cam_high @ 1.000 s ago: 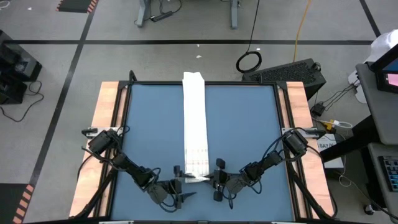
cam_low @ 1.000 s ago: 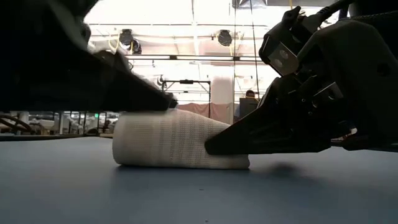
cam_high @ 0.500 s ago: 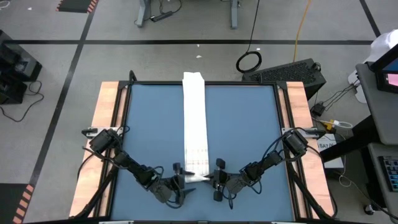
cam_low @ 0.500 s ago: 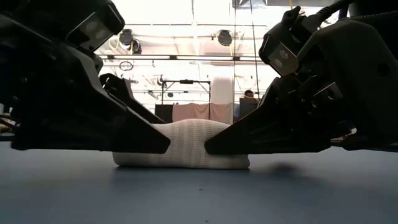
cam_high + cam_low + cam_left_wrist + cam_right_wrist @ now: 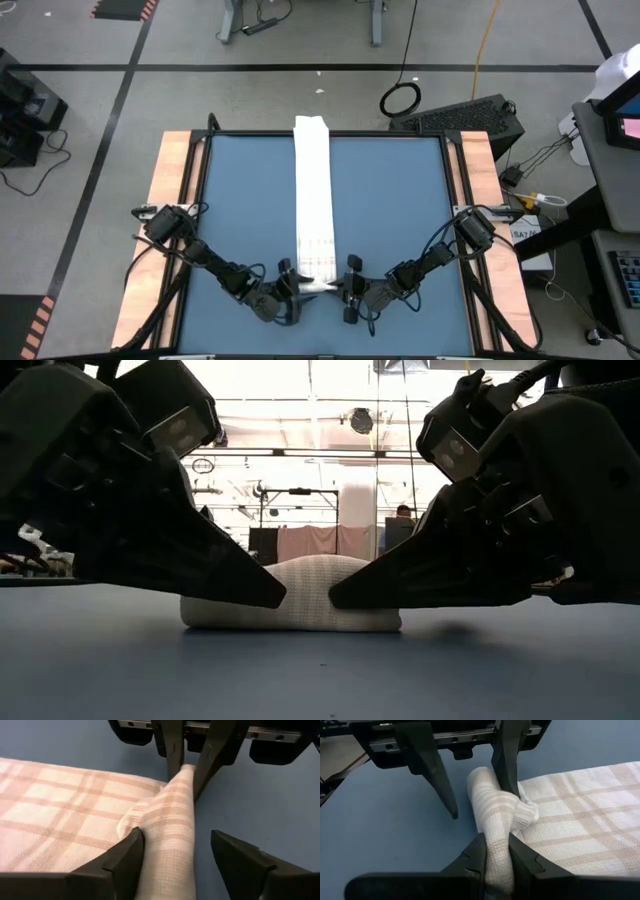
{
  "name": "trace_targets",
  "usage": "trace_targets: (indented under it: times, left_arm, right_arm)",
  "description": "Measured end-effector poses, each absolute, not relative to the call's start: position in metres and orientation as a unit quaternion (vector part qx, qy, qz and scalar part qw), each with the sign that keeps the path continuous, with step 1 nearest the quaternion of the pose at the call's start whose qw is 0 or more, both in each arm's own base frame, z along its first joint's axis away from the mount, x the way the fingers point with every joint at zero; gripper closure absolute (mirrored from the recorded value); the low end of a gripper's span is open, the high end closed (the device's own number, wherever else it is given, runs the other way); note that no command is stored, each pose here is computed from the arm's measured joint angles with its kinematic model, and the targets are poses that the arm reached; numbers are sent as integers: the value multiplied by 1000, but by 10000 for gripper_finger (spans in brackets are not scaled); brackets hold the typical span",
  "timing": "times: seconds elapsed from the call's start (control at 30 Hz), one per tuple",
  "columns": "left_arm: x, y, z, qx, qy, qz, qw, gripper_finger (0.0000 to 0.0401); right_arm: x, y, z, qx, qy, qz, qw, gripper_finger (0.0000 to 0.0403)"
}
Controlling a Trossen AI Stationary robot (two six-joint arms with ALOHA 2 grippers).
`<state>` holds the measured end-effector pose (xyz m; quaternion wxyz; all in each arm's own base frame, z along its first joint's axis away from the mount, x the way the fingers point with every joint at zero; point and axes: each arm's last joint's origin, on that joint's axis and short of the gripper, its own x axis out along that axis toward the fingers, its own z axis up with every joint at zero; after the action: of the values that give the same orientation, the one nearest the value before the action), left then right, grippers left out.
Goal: Roll towel into tight, uniform cylinder
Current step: Roll the white towel
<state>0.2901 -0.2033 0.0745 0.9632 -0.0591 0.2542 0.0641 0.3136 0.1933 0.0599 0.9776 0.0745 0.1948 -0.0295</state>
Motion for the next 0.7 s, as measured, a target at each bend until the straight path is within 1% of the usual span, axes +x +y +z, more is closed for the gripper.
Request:
trace_targets:
  times: [0.17,0.27,0.37,0.57,0.63,0.7]
  left_arm:
    - [288,-201,71,-94,276,76,953,189]
    - [288,-201,70,-109,276,81,951,212]
    - [288,-201,70,-123,273,82,951,253]
    - [289,-201,70,-154,279,77,945,344]
    - [290,-200,70,-162,282,68,943,365]
    - [292,-199,71,-176,288,58,939,378]
  right_arm:
    - [314,194,61,59,191,-24,980,356]
    - [314,194,61,36,188,-18,981,345]
    - [314,195,62,11,186,-8,982,317]
    - [312,198,69,-46,179,10,983,244]
    - [310,201,74,-79,174,4,981,224]
    - [307,205,82,-114,168,4,979,208]
